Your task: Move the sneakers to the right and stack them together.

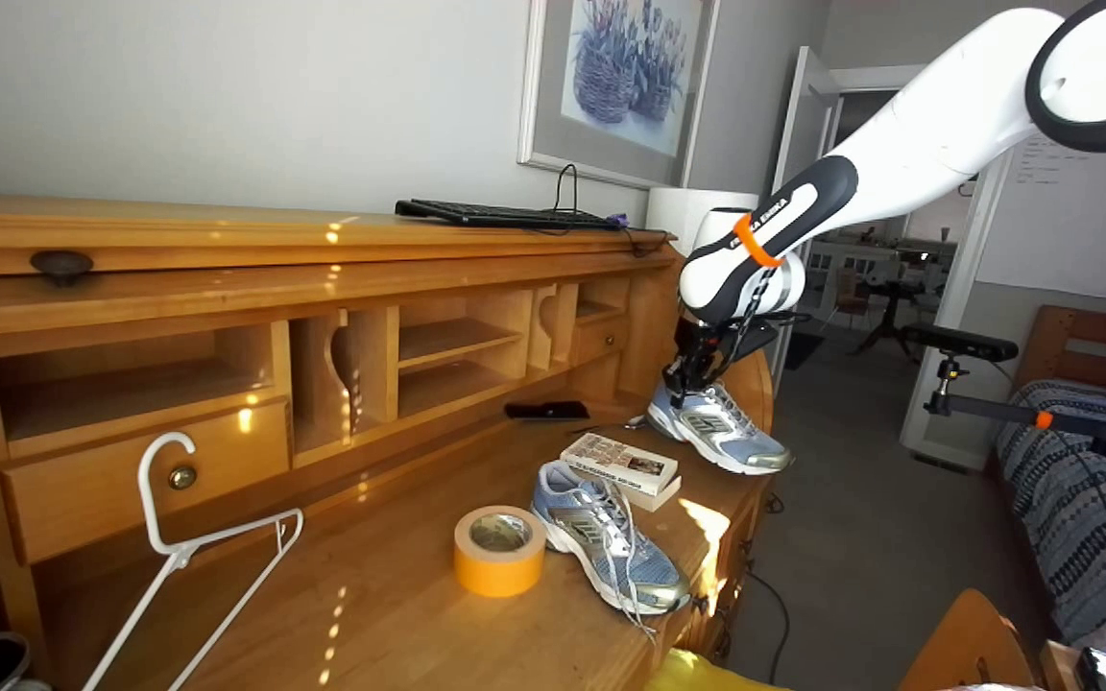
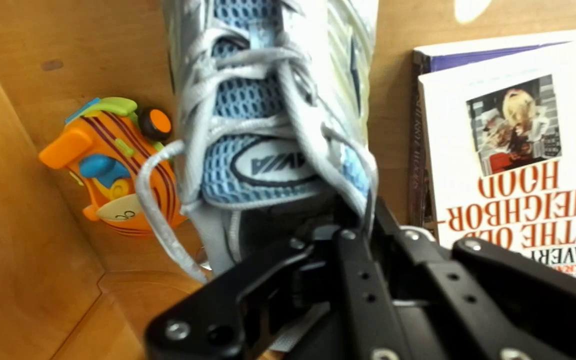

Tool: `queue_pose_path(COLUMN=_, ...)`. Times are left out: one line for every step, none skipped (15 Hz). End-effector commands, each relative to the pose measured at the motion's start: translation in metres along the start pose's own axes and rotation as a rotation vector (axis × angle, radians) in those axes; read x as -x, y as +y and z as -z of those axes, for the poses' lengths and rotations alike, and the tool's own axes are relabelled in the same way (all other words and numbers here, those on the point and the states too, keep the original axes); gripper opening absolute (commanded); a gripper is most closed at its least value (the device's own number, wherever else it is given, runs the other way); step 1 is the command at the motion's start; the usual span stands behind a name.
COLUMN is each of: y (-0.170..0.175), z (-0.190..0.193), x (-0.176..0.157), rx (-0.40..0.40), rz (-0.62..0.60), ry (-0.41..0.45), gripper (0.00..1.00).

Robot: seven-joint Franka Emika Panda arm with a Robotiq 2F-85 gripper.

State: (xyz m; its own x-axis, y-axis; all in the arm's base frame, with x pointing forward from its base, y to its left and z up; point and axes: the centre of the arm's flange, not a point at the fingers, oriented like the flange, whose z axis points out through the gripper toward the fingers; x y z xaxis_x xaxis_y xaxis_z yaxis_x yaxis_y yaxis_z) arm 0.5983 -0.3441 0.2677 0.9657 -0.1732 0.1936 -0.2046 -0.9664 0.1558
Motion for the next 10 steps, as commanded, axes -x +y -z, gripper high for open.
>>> queue_pose_path(y=0.010, z=-0.017, x=-0.002, rx=-0.012, rz=0.022, ry=0.033, gripper=0.02)
queue_pose_path(y=0.011, z=-0.021, x=-0.002, rx=-0.013, rz=0.027, ry=0.035, gripper=0.02)
queue_pose_path(y=0.012, z=-0.026, x=-0.005, rx=-0.011, rz=0.027, ry=0.039, gripper=0.02)
queue_pose_path(y=0.012, z=-0.030, x=-0.006, rx=-0.013, rz=0.017, ry=0.042, gripper=0.35)
queue_pose_path(y=0.012, z=-0.033, x=-0.008, rx=-0.013, rz=0.007, ry=0.048, gripper=0.36)
queue_pose_path(y=0.012, z=-0.035, x=-0.010, rx=-0.010, rz=-0.007, ry=0.053, gripper=0.42)
queue_pose_path(y=0.012, z=-0.035, x=-0.012, rx=-0.009, rz=-0.005, ry=0.062, gripper=0.51)
queue_pose_path(y=0.011, z=-0.034, x=-0.014, rx=-0.010, rz=-0.010, ry=0.064, gripper=0.57)
queue_pose_path(y=0.010, z=-0.031, x=-0.017, rx=-0.008, rz=-0.019, ry=0.069, gripper=0.64)
queue_pose_path(y=0.008, z=-0.023, x=-0.016, rx=-0.021, rz=-0.033, ry=0.069, gripper=0.73)
